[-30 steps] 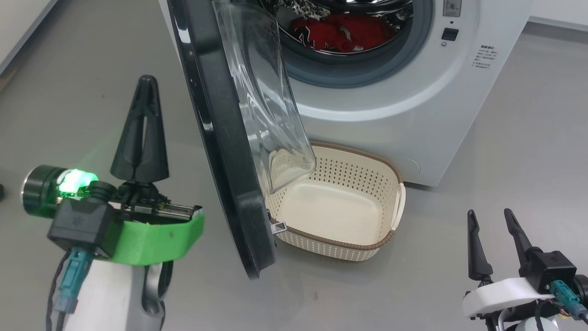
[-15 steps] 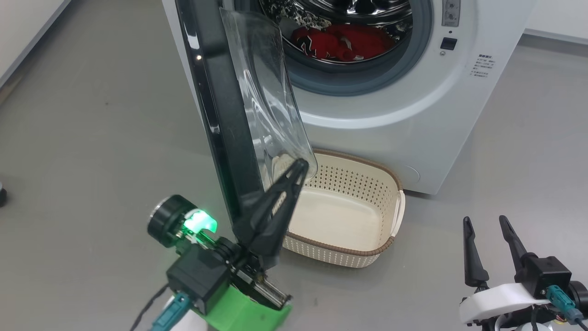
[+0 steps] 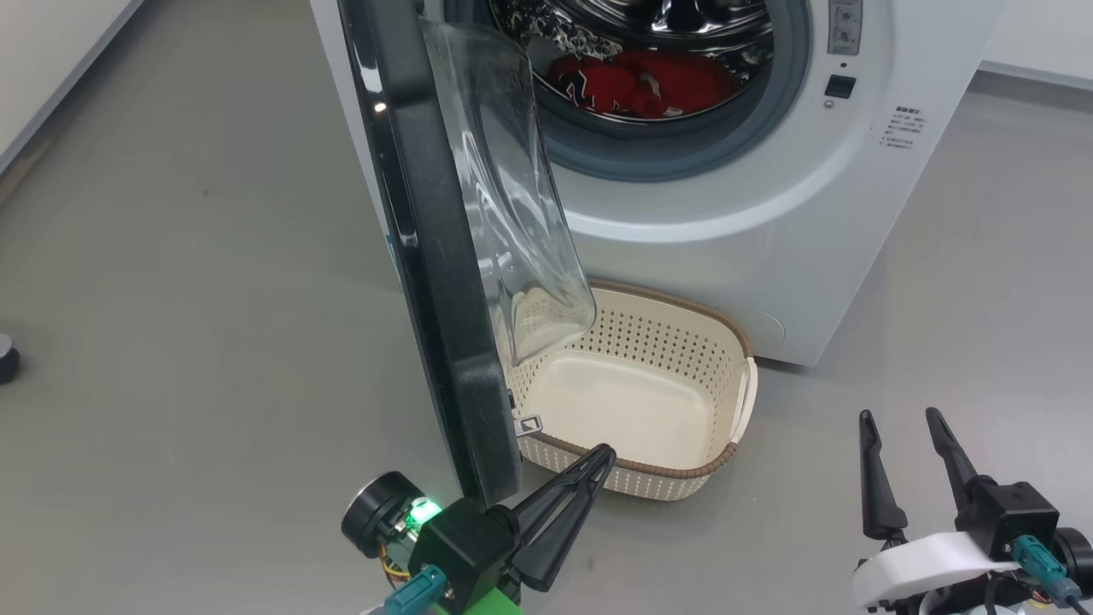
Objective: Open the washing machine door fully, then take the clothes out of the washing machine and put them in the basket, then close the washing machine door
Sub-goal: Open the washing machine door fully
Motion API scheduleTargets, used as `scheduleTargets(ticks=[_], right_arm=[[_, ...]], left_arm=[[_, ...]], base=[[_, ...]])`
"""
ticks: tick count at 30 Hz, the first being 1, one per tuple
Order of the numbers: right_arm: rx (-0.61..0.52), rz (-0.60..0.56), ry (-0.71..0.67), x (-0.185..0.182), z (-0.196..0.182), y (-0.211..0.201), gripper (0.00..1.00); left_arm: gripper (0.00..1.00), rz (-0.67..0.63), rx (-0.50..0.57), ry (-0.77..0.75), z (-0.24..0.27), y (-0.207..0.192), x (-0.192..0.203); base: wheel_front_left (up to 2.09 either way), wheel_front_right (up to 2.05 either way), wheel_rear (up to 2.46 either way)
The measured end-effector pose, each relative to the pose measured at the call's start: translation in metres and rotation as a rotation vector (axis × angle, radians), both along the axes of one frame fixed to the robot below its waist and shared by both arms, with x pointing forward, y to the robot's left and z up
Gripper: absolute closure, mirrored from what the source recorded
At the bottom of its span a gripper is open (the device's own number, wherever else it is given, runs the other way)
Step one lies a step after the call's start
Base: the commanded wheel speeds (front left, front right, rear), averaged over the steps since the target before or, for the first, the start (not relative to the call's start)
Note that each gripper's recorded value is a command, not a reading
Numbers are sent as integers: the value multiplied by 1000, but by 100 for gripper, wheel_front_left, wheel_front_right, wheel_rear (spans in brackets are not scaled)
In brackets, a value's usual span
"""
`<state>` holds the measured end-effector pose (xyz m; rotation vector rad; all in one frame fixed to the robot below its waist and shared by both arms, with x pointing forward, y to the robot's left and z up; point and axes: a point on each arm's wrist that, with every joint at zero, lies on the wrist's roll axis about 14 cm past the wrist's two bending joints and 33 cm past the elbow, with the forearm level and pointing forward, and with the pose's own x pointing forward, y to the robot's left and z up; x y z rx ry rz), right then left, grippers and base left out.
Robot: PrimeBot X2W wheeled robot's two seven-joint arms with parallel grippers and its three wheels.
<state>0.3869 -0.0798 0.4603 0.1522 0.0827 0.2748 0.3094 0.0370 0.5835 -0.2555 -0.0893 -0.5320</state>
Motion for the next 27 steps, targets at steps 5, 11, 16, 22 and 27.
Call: scheduleTargets(ticks=[5,11,16,22,27], right_arm=[[-1,5,4,1,-2,1,0],[-2,4,11,1,-5,-1,0],[-3,-4,16,2,-7,-3,0],[-4,-15,21,3,-9,-7,0],[-2,-12,23,3,-9,-7,0]], left_arm=[[100,7,37,84,-25,4,0],[100,66,60,149,-45,20,8],[100,116,70,175,-53,31,14],[100,147,76,194,-59,37,18],[100,170,75,195,-60,42,21]], base=[[0,0,0],[0,0,0],[0,0,0],[0,0,0],[0,0,0]])
